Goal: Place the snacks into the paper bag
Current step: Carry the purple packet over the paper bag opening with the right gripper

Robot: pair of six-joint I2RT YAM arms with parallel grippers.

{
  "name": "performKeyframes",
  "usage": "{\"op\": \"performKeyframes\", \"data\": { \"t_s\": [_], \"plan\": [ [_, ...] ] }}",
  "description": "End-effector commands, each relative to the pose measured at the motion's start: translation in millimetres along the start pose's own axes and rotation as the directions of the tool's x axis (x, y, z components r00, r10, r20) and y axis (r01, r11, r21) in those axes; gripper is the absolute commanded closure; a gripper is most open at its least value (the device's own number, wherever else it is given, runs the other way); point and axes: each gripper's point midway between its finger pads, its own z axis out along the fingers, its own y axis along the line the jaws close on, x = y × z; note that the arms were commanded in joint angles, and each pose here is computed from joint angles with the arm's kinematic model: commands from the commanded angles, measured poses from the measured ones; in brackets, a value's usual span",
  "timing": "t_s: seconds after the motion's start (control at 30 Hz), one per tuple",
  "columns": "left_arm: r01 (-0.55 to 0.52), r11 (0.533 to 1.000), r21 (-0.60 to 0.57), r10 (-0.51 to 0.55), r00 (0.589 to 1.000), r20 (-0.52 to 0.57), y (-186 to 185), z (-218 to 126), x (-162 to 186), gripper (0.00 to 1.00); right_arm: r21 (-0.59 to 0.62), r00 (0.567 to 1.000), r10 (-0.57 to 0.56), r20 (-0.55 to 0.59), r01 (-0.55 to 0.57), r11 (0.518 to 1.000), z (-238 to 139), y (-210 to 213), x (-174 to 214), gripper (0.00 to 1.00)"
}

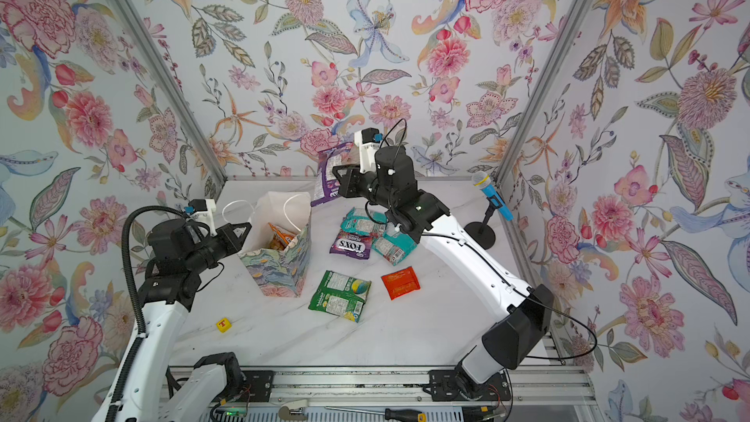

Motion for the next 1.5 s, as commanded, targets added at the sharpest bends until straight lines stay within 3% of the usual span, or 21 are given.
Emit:
{"op": "performKeyframes", "data": {
  "t_s": [0.0,0.3,0.63,1.47],
  "plan": [
    [-0.014,0.999,0.045,0.014,1.000,0.001,-8.6,-0.2,1.1,0.99,-0.065,0.991,-0.055,0.118,0.063,0.996,0.6,30.2,-38.6,1.00],
    [-0.016,0.998,0.052,0.016,1.000,0.004,-10.8,-0.4,-0.9,0.99,-0.120,0.989,-0.087,0.118,0.101,0.988,36.1,61.7,-44.3,1.00],
    [-0.020,0.998,0.051,0.020,1.000,0.001,-10.7,-1.2,0.3,0.99,-0.177,0.992,-0.124,0.036,0.129,0.976,73.0,95.3,-15.2,1.00],
    [-0.020,0.998,0.054,0.020,1.000,0.000,-10.8,-0.4,0.8,0.99,-0.081,0.982,-0.172,-0.082,0.166,0.983,36.4,75.3,46.5,1.00]
  ]
}}
